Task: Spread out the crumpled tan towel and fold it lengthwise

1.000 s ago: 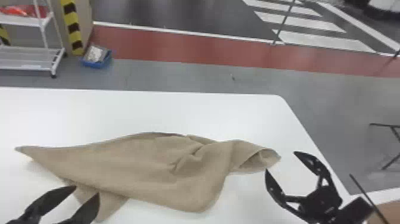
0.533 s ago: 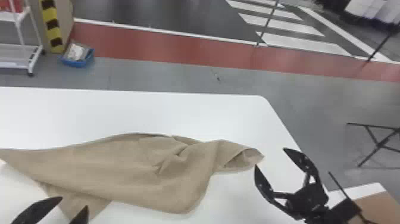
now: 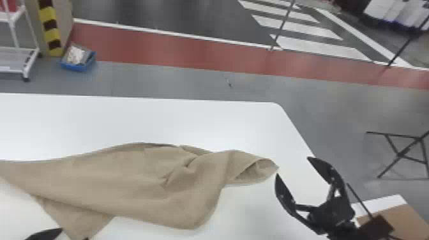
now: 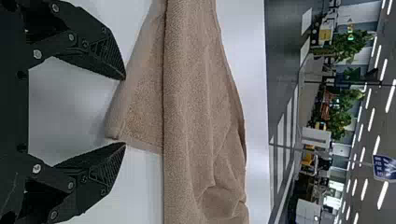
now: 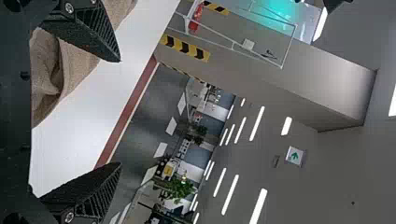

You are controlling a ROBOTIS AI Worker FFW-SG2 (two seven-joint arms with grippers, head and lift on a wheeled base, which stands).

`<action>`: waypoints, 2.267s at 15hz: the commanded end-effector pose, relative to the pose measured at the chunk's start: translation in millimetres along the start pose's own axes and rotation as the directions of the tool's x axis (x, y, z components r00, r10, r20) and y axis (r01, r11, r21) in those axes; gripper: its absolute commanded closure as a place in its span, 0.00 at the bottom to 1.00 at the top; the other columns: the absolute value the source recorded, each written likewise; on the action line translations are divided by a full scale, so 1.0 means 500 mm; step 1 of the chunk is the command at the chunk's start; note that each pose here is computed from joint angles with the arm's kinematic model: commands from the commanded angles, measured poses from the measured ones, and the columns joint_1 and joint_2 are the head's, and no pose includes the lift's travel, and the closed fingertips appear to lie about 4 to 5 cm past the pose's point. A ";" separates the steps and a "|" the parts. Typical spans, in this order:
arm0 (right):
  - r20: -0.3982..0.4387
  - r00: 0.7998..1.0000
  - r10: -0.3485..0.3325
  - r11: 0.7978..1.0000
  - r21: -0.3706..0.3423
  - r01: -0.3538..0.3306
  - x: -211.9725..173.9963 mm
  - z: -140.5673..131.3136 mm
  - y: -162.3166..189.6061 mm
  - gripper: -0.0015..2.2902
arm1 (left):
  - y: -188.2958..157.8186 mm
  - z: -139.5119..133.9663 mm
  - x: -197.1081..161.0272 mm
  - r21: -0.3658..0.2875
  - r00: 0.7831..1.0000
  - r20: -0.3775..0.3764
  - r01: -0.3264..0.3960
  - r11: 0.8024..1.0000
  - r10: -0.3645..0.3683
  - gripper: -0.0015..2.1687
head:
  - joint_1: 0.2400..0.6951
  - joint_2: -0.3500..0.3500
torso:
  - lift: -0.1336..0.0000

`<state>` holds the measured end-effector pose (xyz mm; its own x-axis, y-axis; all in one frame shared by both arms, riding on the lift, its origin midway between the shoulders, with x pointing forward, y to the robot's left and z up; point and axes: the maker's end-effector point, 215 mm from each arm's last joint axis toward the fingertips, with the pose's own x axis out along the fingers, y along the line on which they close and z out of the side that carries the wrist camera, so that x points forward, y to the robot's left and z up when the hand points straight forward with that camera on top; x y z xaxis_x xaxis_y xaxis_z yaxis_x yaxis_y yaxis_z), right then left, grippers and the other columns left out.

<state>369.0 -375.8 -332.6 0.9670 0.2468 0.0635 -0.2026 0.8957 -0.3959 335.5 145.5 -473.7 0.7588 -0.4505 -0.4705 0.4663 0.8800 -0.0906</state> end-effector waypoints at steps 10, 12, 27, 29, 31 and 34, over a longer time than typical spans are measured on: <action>0.003 1.000 -0.004 1.000 -0.003 0.004 -0.004 -0.001 -0.002 0.04 | -0.001 0.016 0.004 0.000 0.999 0.024 -0.036 0.999 0.036 0.76 | 1.00 0.00 | 0.07; 0.007 1.000 -0.004 1.000 -0.006 0.004 -0.005 0.002 -0.002 0.04 | 0.003 0.039 -0.003 0.000 0.997 0.063 -0.051 0.999 0.051 0.79 | 1.00 0.00 | 0.07; -0.263 0.965 0.011 0.999 -0.047 -0.024 0.060 -0.232 -0.077 0.10 | 0.127 0.209 -0.105 -0.082 0.954 0.241 -0.161 0.983 0.176 0.79 | 1.00 0.04 | 0.07; -0.301 0.953 0.032 0.998 -0.047 -0.048 0.066 -0.262 -0.070 0.10 | 0.126 0.206 -0.107 -0.084 0.955 0.238 -0.161 0.983 0.177 0.79 | 1.00 0.04 | 0.07; -0.341 0.939 0.051 0.996 -0.056 -0.075 0.084 -0.291 -0.065 0.10 | 0.123 0.205 -0.110 -0.083 0.956 0.236 -0.161 0.984 0.176 0.79 | 1.00 0.03 | 0.07; -0.354 0.930 0.098 0.991 -0.055 -0.125 0.113 -0.293 -0.035 0.09 | 0.120 0.200 -0.111 -0.084 0.957 0.232 -0.161 0.983 0.177 0.79 | 1.00 0.04 | 0.07</action>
<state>445.3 -443.2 -452.4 0.9440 0.1622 -0.2873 -0.2826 0.8470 -0.4503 368.3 208.8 -364.2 0.9141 -0.3111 -0.2601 0.2988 0.9504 -0.0865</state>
